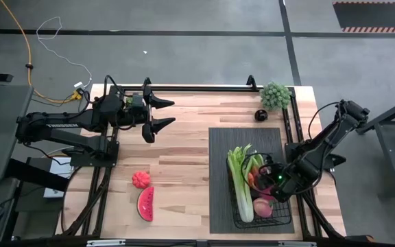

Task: Build produce basket
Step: Put the dragon fruit into the black wire basket, then put the squash into the black wire basket

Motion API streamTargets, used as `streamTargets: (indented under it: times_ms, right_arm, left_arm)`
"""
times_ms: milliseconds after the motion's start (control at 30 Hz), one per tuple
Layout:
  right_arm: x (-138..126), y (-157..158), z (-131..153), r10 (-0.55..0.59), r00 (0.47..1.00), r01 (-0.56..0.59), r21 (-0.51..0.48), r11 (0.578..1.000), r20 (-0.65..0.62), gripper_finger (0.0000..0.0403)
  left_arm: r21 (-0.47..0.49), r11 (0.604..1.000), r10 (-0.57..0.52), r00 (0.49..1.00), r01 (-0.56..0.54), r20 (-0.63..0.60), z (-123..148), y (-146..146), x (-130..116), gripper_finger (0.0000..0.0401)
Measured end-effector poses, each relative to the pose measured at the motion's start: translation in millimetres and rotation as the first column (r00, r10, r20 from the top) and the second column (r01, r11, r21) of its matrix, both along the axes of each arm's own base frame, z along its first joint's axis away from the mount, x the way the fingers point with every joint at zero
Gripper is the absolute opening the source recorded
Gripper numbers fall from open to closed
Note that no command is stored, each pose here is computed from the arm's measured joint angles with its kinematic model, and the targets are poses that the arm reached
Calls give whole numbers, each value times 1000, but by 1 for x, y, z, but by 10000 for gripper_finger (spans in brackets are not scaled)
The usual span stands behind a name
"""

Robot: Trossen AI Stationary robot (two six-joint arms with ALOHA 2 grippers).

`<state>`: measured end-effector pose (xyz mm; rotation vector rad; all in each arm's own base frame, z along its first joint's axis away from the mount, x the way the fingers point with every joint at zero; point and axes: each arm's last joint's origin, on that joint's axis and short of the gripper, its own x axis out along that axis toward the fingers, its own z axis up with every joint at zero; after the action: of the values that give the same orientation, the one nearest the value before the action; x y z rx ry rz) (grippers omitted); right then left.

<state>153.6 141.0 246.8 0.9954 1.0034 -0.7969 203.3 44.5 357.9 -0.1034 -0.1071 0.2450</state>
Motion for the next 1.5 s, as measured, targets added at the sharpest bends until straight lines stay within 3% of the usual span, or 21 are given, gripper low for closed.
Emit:
streamTargets:
  times_ms: [167,333,500,733,1000,1167,1333,1500]
  right_arm:
    - [1,-1,0,-62,998,62,-2,998,28,193]
    - [-1,-1,0,-47,999,47,14,999,-1,296]
    - [-8,-6,9,41,998,-38,78,996,-37,388]
    - [-24,-28,36,23,987,-36,75,997,159,378]
    - [-40,-58,63,1,893,20,-42,999,449,378]
    - [-44,-76,80,145,828,-75,-148,986,541,378]
    - [-49,-96,94,298,759,-157,-281,947,580,378]
    - [-47,-109,82,399,656,-241,-323,915,640,378]
  left_arm:
    - [0,1000,0,1000,0,0,0,0,0,291]
    - [2,1000,0,1000,0,0,0,0,0,291]
    - [1,1000,0,1000,0,0,0,0,0,291]
    - [0,1000,0,1000,0,0,0,0,0,291]
    - [-9,1000,24,1000,-24,3,0,1,0,291]
    - [-19,999,50,999,-50,6,0,1,-1,291]
    - [-103,994,37,999,-34,28,0,1,0,291]
    - [-165,986,7,999,1,45,0,1,0,291]
